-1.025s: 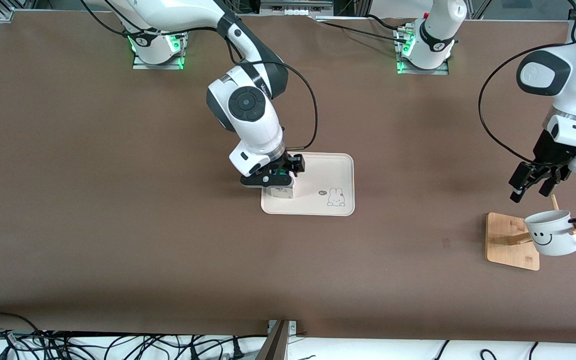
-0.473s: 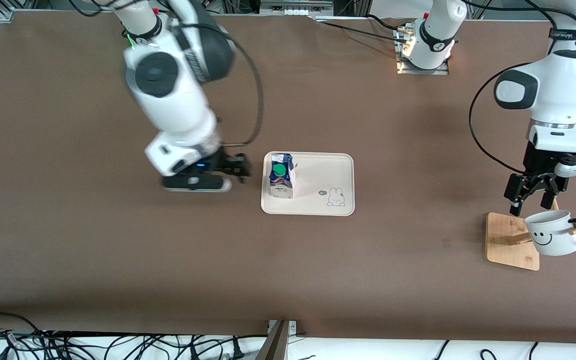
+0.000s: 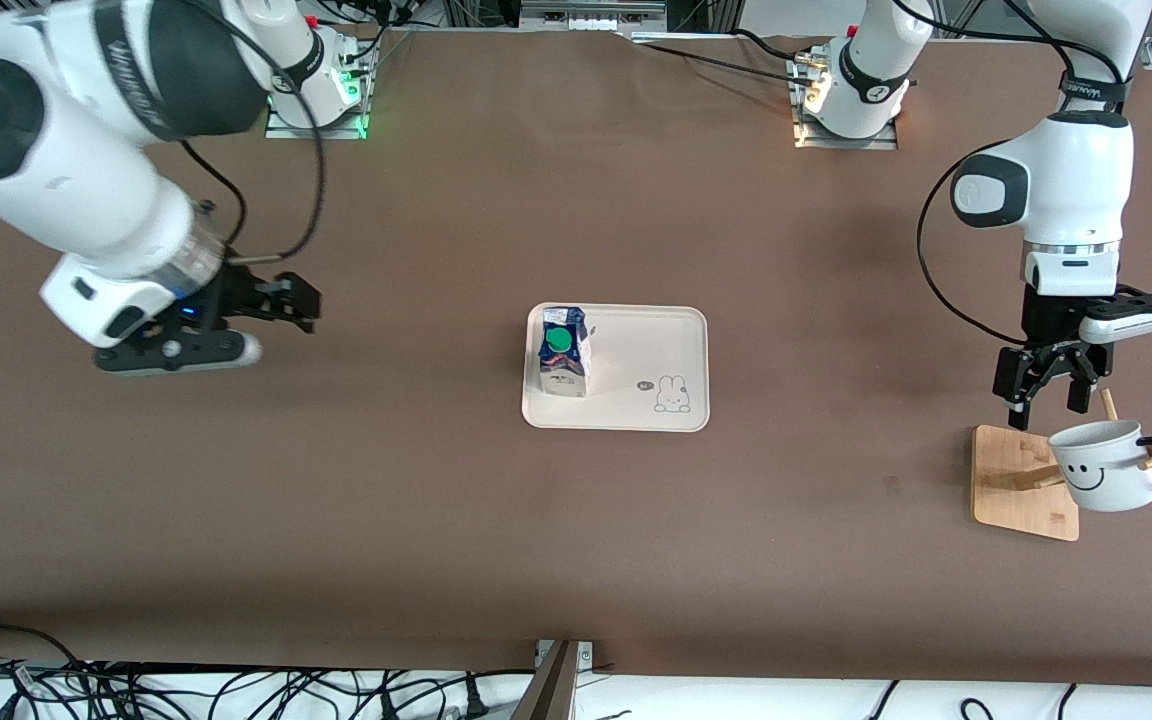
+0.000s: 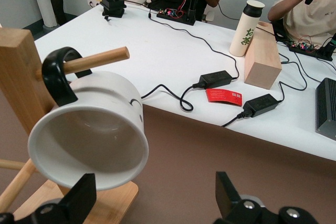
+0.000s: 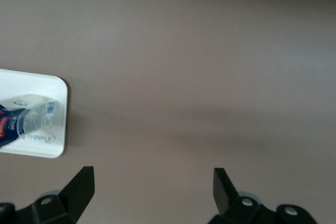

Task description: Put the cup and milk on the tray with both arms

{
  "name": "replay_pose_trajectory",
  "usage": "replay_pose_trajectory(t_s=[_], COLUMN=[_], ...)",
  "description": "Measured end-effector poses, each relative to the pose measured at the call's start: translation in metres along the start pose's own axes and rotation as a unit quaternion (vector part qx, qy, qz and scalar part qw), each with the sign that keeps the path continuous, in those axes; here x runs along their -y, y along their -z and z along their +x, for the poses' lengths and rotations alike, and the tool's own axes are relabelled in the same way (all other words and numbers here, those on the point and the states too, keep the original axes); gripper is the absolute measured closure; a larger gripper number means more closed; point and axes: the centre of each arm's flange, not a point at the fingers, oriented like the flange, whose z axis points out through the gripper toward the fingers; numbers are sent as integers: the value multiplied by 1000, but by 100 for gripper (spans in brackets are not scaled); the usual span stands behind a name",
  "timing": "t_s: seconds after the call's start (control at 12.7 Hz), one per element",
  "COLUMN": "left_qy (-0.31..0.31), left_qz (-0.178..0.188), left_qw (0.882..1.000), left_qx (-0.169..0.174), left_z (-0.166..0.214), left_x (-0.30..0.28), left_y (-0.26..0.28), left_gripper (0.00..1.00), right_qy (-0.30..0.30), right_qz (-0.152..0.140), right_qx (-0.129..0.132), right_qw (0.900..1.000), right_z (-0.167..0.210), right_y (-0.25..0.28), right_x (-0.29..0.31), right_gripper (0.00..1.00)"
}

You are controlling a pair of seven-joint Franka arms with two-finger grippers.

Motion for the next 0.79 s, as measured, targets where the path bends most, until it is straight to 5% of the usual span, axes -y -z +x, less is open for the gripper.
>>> replay_pose_trajectory(t_s=[0.47, 0.79], left_qy=[-3, -4], left_qz=[3, 4], left_qw=[1000, 1000], left_qx=[-7, -21], left_z=[2, 16], left_x=[-2, -7], left_y=[-13, -31], left_gripper=[0, 0], right_qy=[6, 9], right_qz=[42, 43], right_qx=[21, 19], right_qw=[999, 999], right_z=[-32, -60], right_y=[29, 32], right_x=[-131, -139], right_gripper=[0, 0])
